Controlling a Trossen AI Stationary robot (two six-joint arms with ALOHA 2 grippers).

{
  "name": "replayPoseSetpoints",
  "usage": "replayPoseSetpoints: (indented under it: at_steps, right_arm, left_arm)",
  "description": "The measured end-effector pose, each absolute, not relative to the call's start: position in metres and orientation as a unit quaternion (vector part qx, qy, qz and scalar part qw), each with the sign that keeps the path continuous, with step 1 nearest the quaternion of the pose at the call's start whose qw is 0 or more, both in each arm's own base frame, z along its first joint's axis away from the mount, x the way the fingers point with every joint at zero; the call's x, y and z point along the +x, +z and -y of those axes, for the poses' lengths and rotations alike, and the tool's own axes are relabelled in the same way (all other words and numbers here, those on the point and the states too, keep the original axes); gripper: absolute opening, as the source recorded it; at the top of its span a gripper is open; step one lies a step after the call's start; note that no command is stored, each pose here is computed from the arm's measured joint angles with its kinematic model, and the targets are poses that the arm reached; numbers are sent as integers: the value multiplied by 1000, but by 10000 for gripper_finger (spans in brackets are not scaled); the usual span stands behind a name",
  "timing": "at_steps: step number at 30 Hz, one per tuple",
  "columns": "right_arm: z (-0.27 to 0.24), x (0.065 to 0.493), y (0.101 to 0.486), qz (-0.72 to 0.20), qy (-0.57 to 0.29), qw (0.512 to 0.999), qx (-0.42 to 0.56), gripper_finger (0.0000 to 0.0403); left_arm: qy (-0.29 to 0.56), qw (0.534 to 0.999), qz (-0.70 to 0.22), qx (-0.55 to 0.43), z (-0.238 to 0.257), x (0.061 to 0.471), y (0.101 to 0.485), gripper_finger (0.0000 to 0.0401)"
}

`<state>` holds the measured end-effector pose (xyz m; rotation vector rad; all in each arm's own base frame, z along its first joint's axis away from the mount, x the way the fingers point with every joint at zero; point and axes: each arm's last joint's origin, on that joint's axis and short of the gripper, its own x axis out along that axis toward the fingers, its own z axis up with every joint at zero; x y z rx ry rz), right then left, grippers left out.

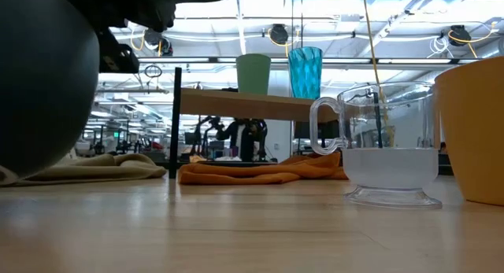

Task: Stack small to large cups/mugs on shelf
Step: Put the black mug on the shelf

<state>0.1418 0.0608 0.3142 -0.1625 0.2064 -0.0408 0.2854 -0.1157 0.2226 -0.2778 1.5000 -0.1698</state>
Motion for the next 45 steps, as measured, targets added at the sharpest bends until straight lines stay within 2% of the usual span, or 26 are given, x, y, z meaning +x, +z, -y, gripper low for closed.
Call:
replayPoseSetpoints:
  at_steps: [10, 23, 28, 45]
  right_arm:
    - [-61, 142, 314, -104, -20, 991, -84, 274]
    - [-61, 142, 313, -107, -20, 991, -81, 274]
    - [-61, 142, 313, -107, -21, 991, -81, 274]
    - [-61, 142, 313, -107, -21, 991, -80, 274]
  left_arm:
    - [-81, 710, -690, -116, 106, 287, 235, 11]
    - [-31, 734, -676, -47, 86, 290, 321, 11]
    - [-3, 732, -681, -34, 75, 284, 342, 11]
    - [-1, 732, -681, -29, 61, 284, 350, 11]
